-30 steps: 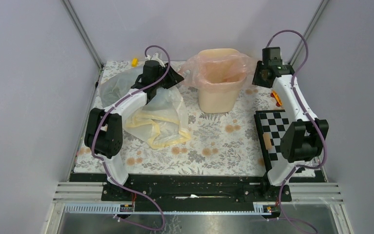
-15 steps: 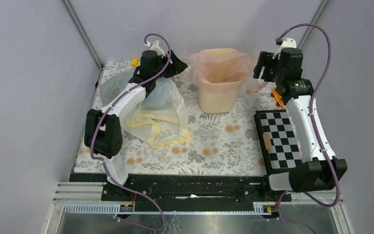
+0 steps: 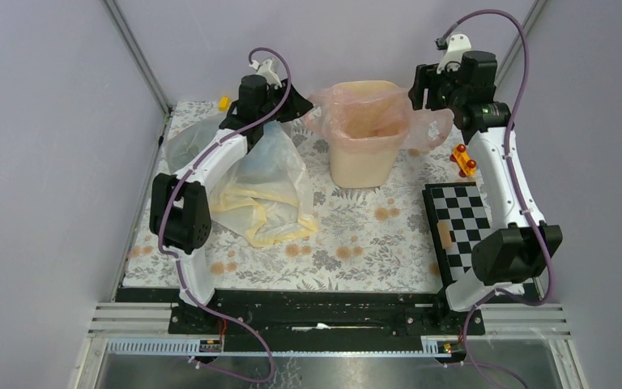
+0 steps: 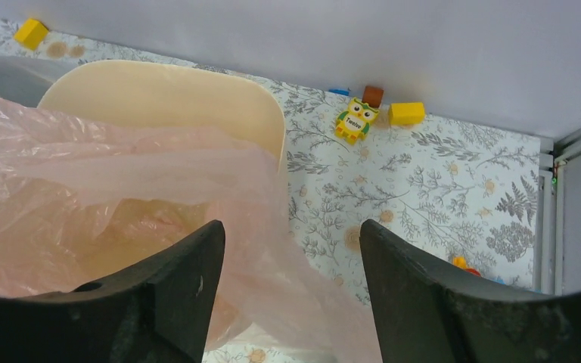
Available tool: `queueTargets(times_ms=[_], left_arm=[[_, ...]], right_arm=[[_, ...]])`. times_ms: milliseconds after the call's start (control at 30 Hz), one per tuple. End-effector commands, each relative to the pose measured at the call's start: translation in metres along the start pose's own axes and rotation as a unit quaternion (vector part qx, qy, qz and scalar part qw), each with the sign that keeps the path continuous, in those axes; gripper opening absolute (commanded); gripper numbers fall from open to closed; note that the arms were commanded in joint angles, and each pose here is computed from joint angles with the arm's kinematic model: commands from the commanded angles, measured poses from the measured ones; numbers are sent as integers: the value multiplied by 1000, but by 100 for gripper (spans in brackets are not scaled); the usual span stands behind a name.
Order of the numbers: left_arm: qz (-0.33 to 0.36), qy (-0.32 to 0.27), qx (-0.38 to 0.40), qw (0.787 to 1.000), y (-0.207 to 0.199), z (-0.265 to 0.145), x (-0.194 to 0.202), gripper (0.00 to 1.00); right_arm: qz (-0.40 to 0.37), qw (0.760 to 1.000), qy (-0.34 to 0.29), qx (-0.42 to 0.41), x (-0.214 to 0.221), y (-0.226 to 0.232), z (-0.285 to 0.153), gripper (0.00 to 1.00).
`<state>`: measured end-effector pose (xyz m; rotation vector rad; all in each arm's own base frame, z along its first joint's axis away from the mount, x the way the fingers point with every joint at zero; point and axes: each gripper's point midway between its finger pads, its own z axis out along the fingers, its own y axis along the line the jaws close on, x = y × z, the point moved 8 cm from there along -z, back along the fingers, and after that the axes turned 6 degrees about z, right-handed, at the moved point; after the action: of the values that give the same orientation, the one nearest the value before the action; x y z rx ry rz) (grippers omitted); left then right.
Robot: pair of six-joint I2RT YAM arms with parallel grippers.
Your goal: Put the trash bags into the trash bin
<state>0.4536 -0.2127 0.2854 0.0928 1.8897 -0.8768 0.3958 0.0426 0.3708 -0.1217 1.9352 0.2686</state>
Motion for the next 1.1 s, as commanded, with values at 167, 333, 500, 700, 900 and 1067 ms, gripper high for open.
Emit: queueTargets(times_ms=[167, 333, 500, 700, 900, 1067], left_arm=[[-14, -30, -3, 999, 9, 7, -19, 17], [-24, -19, -8, 1000, 22, 17, -14, 11], [-33, -10, -3, 999, 33, 28, -7, 11], [-43, -6, -5, 999, 47, 40, -3, 14], [-61, 9, 0, 998, 58, 57, 7, 15], [-85, 35, 13, 996, 63, 71, 24, 16]], right_arm=[[-42, 999, 5, -32, -15, -3, 30, 47], [-37, 998, -10, -43, -24, -2, 43, 13], [-26, 999, -10, -47, -27, -4, 64, 0], [-12, 999, 2, -45, -21, -10, 98, 0], [8, 998, 16, -60, -9, -14, 132, 0], [36, 996, 52, -61, 19, -20, 156, 0]])
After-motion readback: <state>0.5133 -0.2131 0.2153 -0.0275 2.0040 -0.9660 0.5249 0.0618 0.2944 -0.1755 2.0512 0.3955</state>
